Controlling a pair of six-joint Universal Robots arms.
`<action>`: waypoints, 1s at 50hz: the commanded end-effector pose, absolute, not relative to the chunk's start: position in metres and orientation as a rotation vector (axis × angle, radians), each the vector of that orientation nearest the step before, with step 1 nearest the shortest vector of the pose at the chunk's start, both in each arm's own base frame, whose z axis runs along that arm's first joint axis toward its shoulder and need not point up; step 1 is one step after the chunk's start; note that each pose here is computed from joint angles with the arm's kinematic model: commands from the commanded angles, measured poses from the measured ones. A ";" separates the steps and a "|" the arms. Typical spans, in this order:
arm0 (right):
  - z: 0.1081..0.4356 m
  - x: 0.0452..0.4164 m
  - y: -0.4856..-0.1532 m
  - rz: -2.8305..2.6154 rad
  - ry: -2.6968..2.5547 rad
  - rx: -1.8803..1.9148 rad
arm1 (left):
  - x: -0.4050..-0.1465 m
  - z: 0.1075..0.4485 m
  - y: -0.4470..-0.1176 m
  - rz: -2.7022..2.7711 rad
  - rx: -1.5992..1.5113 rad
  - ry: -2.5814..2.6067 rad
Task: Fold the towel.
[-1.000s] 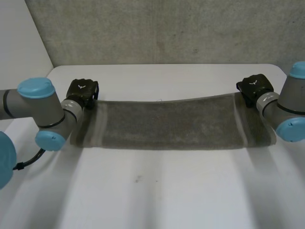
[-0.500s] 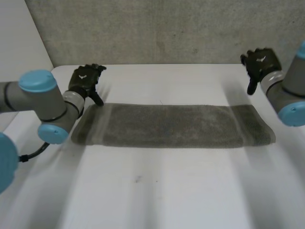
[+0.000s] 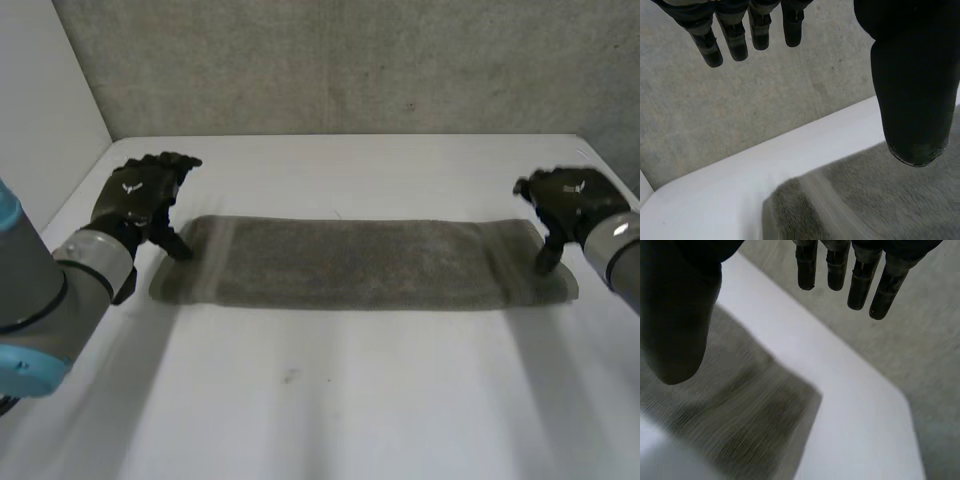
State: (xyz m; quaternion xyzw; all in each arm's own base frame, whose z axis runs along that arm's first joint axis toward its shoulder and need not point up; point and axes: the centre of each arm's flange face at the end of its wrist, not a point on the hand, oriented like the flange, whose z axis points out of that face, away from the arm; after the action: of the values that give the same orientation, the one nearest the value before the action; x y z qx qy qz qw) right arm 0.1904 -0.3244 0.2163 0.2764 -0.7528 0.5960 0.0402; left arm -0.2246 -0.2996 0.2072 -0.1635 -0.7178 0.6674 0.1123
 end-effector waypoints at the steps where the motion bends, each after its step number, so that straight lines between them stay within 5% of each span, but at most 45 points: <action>1: 0.168 0.180 -0.329 1.739 -2.387 0.879 | -0.224 0.192 -0.295 1.987 -0.480 -2.077; 15: 0.114 0.157 -0.357 1.643 -2.344 0.912 | -0.223 0.190 -0.287 2.010 -0.477 -2.052; 38: 0.158 0.054 -0.411 1.543 -1.936 0.756 | -0.220 0.200 -0.281 2.050 -0.470 -2.017; 43: 0.196 0.101 -0.409 1.710 -1.820 0.830 | -0.220 0.199 -0.281 2.049 -0.470 -2.019; 45: 0.228 0.160 -0.394 1.903 -1.733 0.915 | -0.220 0.200 -0.281 2.050 -0.470 -2.017; 50: 0.237 0.245 -0.362 2.099 -1.675 1.108 | -0.219 0.199 -0.281 2.050 -0.468 -2.020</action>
State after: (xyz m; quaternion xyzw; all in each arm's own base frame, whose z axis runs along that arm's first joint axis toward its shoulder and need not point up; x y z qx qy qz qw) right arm 0.1410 -0.4015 0.2144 0.3243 -0.6378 0.6625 0.2215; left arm -0.2197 -0.2808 0.1996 -0.1601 -0.6879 0.6987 0.1134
